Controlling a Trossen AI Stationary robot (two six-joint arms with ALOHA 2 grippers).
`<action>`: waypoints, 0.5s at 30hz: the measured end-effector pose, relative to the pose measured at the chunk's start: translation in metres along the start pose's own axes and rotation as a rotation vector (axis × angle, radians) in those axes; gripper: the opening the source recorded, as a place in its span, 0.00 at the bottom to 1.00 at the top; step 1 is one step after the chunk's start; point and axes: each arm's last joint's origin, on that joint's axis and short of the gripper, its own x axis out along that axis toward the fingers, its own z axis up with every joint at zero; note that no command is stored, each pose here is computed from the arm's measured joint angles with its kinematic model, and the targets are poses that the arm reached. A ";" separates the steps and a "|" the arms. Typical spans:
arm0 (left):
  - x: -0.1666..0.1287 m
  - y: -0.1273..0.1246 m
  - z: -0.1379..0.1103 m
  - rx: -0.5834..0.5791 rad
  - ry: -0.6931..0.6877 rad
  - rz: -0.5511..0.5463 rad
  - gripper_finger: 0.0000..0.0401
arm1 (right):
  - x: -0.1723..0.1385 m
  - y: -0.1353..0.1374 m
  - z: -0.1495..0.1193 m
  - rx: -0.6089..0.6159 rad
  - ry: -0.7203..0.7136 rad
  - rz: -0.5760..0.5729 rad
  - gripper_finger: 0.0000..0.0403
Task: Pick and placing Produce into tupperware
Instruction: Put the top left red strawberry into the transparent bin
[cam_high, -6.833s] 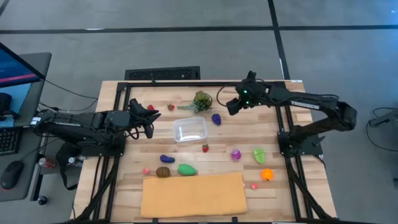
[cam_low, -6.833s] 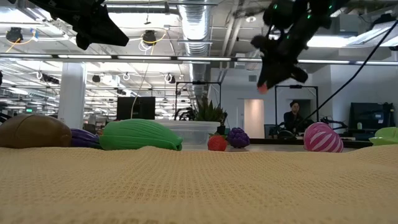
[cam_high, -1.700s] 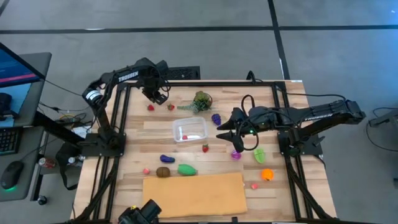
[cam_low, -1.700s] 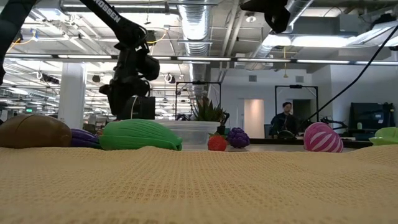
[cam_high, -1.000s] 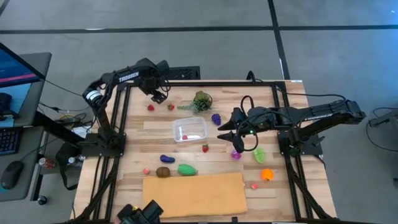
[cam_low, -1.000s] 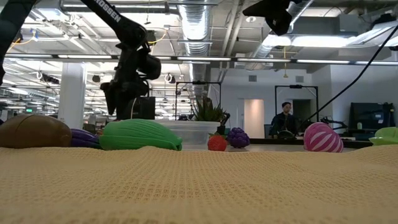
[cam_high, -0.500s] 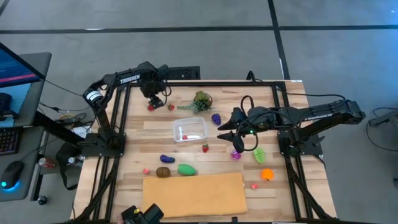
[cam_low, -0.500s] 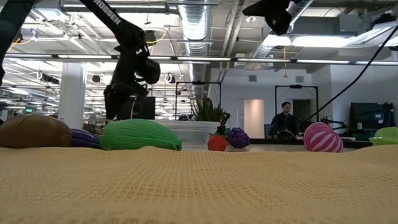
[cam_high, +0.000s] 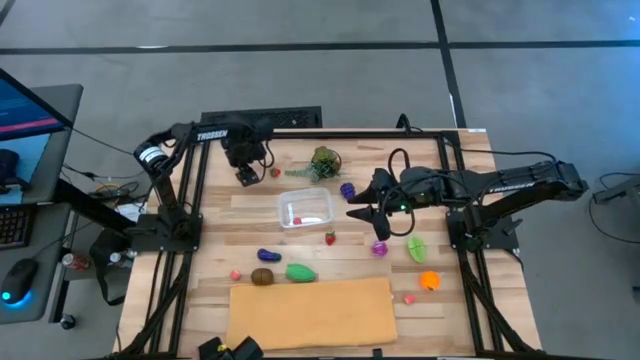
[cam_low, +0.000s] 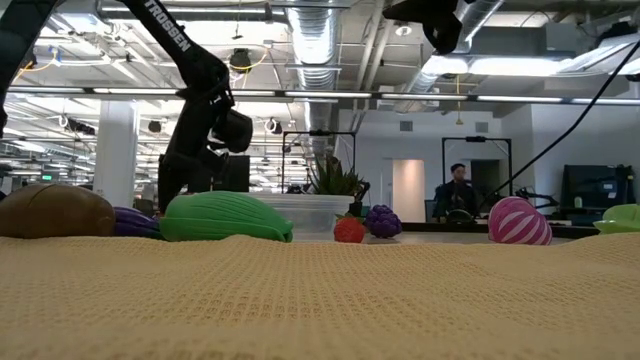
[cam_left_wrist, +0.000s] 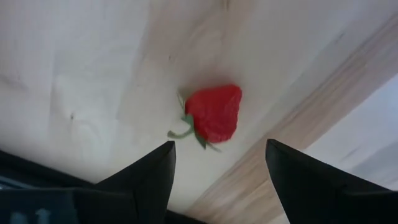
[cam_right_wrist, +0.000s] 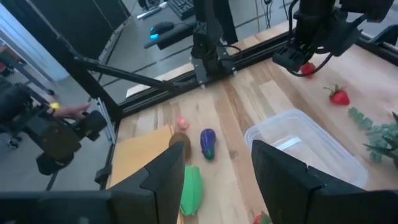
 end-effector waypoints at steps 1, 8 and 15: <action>0.000 0.000 0.001 0.000 -0.007 0.002 0.60 | 0.000 0.000 0.000 0.003 0.000 0.001 0.44; 0.000 0.001 0.005 0.022 -0.051 0.014 0.60 | 0.000 0.003 0.000 0.026 -0.010 0.014 0.44; 0.000 0.001 0.006 0.028 -0.066 0.018 0.60 | 0.000 0.003 0.001 0.045 -0.014 0.016 0.44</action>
